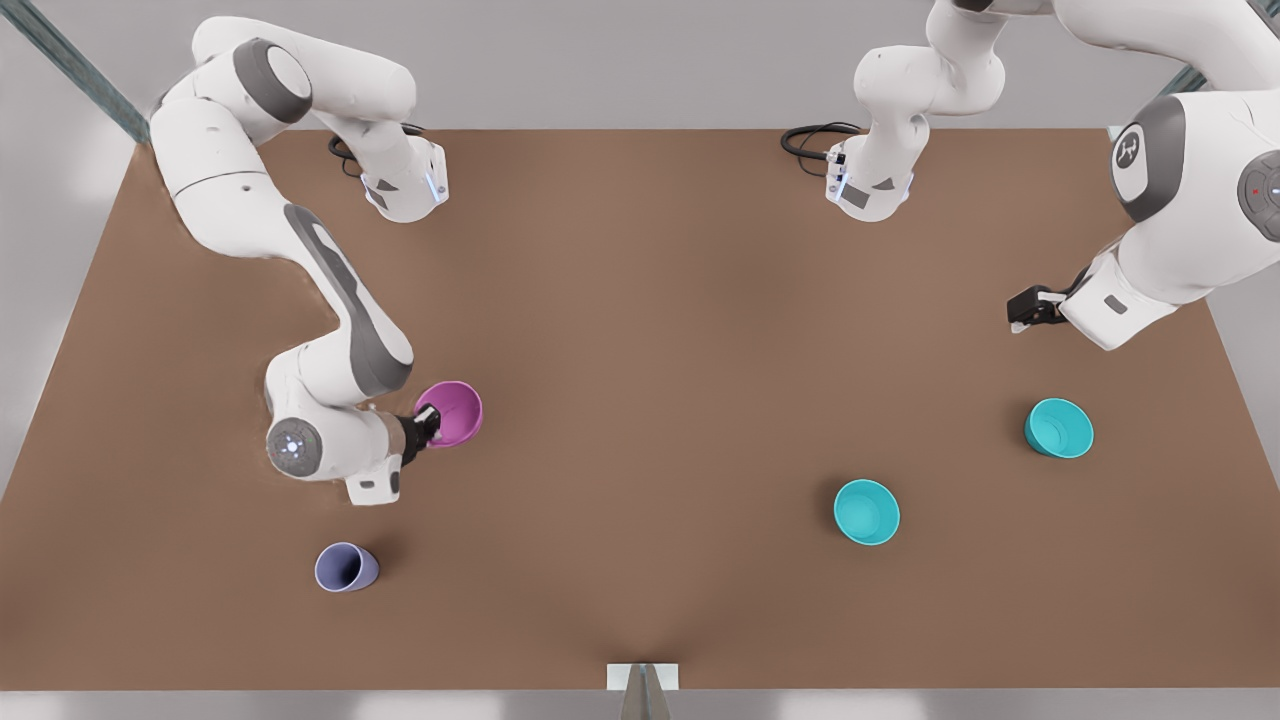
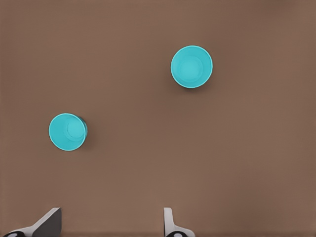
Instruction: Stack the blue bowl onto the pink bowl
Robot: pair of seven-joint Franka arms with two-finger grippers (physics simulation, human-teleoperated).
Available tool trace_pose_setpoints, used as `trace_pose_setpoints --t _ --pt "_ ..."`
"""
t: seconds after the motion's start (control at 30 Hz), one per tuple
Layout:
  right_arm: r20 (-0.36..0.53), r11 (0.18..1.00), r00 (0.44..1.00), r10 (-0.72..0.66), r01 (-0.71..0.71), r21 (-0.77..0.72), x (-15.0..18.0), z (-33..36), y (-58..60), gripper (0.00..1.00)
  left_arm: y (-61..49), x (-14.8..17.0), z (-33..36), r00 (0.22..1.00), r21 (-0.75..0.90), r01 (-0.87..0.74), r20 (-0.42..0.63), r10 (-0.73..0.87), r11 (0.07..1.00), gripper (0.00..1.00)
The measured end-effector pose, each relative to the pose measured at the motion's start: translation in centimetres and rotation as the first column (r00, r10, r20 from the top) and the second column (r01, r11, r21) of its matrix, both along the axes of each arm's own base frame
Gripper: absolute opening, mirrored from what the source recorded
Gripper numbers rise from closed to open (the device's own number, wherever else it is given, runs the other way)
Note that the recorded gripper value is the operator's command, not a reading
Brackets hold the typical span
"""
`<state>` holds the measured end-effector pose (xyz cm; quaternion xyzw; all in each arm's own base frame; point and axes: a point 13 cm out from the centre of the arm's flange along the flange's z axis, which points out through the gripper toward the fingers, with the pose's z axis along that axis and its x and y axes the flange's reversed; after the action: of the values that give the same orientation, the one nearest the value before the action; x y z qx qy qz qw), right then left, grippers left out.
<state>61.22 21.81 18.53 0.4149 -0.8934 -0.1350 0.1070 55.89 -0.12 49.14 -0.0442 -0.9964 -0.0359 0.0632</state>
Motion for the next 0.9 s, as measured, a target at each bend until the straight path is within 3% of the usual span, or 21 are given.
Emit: trace_pose_setpoints --t 0.1,0.23,0.43,0.47,0.5,0.53,0.63,0.73,0.8,0.9 --pt "-0.019 1.000 1.000 0.019 -0.019 0.011 -3.6 -1.9 12.6 0.21 0.0 0.0 0.0 1.000 0.000 -0.001 0.000 0.001 1.000 1.00" --pt "-0.071 0.991 0.989 -0.128 0.131 0.035 -7.5 -6.3 23.3 0.21 0.0 0.1 0.0 1.000 0.001 -0.001 0.002 0.001 1.000 1.00" --pt "-0.053 0.916 0.914 -0.402 0.402 -0.007 -6.9 -12.1 28.4 0.21 0.0 0.1 -0.1 1.000 0.002 -0.003 0.001 0.003 1.000 1.00" --pt "-0.055 0.897 0.896 -0.441 0.442 -0.007 -6.5 -12.5 28.8 0.32 0.0 0.2 -0.2 1.000 0.002 -0.003 0.000 0.003 1.000 1.00" --pt "-0.056 0.879 0.877 -0.477 0.477 -0.010 -6.2 -12.7 29.1 0.55 0.0 0.2 -0.4 1.000 0.002 -0.003 -0.001 0.003 1.000 1.00" --pt "-0.056 0.860 0.859 -0.509 0.509 -0.014 -5.9 -12.8 29.2 1.00 0.0 0.3 -0.5 1.000 0.003 -0.003 -0.003 0.003 1.000 1.00" --pt "-0.056 0.806 0.804 -0.592 0.592 -0.020 -5.0 -12.5 29.5 1.00 0.6 1.1 -2.2 1.000 0.004 -0.013 -0.022 0.013 1.000 1.00" --pt "-0.048 0.749 0.748 -0.662 0.662 -0.016 -3.0 -10.3 29.0 1.00 1.1 3.3 -8.3 0.997 -0.017 -0.031 -0.065 0.030 0.999 1.00" --pt "-0.033 0.680 0.680 -0.733 0.733 -0.013 1.9 -5.7 24.5 1.00 0.5 5.7 -13.7 0.996 -0.041 -0.035 -0.081 0.031 0.999 1.00" --pt "-0.020 0.544 0.545 -0.838 0.834 -0.095 9.2 -0.8 8.5 1.00 -1.1 9.9 -21.1 0.997 -0.081 -0.030 -0.068 0.024 0.996 1.00"
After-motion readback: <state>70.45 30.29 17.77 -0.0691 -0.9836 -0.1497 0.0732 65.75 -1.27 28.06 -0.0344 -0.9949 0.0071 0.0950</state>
